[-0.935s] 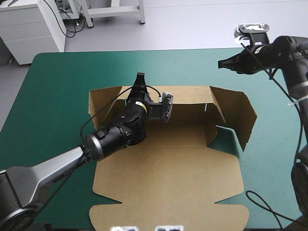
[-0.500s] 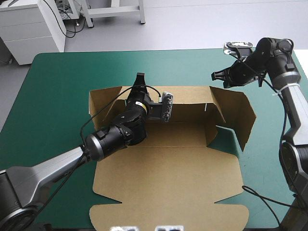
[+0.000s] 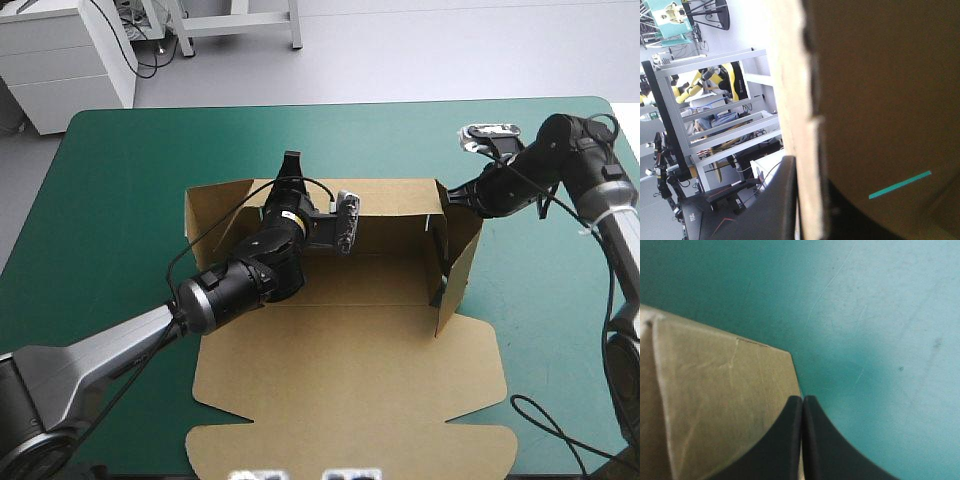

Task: Fold the box

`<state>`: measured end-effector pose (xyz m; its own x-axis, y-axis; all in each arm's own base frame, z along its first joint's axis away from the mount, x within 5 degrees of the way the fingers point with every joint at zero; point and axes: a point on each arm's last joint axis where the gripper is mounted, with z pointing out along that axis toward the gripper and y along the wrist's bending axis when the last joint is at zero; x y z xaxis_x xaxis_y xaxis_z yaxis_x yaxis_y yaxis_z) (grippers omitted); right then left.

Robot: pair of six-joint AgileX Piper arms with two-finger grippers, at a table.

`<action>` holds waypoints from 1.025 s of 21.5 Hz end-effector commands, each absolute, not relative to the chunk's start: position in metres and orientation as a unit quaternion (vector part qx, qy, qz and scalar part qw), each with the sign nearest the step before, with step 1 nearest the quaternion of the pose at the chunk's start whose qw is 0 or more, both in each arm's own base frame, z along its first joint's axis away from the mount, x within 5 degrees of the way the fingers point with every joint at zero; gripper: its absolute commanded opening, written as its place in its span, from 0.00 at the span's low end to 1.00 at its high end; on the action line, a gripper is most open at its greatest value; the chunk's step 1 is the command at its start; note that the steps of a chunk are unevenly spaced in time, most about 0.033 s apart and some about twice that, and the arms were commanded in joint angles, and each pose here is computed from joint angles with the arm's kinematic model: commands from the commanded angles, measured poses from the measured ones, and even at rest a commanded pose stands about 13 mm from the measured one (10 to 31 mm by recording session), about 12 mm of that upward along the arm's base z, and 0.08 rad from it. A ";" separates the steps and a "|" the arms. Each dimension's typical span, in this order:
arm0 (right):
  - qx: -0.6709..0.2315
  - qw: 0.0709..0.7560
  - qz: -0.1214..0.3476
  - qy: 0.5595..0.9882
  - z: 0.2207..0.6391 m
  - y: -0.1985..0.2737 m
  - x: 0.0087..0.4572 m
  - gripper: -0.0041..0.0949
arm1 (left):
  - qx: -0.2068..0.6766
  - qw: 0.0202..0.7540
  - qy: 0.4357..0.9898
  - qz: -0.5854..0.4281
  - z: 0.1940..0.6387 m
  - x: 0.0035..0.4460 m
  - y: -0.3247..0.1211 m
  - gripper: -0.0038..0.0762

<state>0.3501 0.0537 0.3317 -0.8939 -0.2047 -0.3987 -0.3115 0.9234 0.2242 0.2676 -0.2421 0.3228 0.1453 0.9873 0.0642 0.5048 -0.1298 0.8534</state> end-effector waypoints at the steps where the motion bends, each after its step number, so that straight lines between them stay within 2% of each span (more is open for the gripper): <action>1: -0.150 0.271 0.163 0.937 0.351 0.054 0.325 0.02 | 0.655 0.374 0.575 0.317 0.335 0.261 -0.240 0.04; 5: -0.174 0.338 0.167 0.910 0.329 0.055 0.299 0.02 | 0.654 0.371 0.577 0.319 0.334 0.261 -0.239 0.04; 10: -0.230 0.454 0.153 0.847 0.305 0.056 0.258 0.02 | 0.654 0.371 0.577 0.319 0.334 0.261 -0.239 0.04; 14: -0.259 0.466 0.141 0.834 0.292 0.056 0.240 0.04 | 0.654 0.371 0.577 0.319 0.334 0.261 -0.239 0.04; 15: -0.270 0.460 0.146 0.833 0.290 0.057 0.237 0.08 | 0.654 0.371 0.577 0.319 0.334 0.261 -0.239 0.04; 18: -0.305 0.441 0.165 0.828 0.288 0.061 0.232 0.31 | 0.654 0.371 0.577 0.319 0.334 0.261 -0.239 0.04; 20: -0.309 0.439 0.169 0.827 0.288 0.062 0.231 0.53 | 0.654 0.371 0.577 0.319 0.334 0.261 -0.239 0.04; 21: -0.314 0.440 0.167 0.825 0.288 0.062 0.231 0.61 | 0.654 0.371 0.577 0.319 0.334 0.261 -0.239 0.04; 22: -0.317 0.441 0.167 0.823 0.288 0.062 0.231 0.65 | 0.654 0.371 0.577 0.319 0.334 0.261 -0.239 0.04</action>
<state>0.2325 0.0616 0.2712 -0.4613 -0.4008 -0.7916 -0.6644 0.7473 0.0088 0.2672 -0.2415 0.3235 0.1431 0.9878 0.0622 0.5056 -0.1270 0.8534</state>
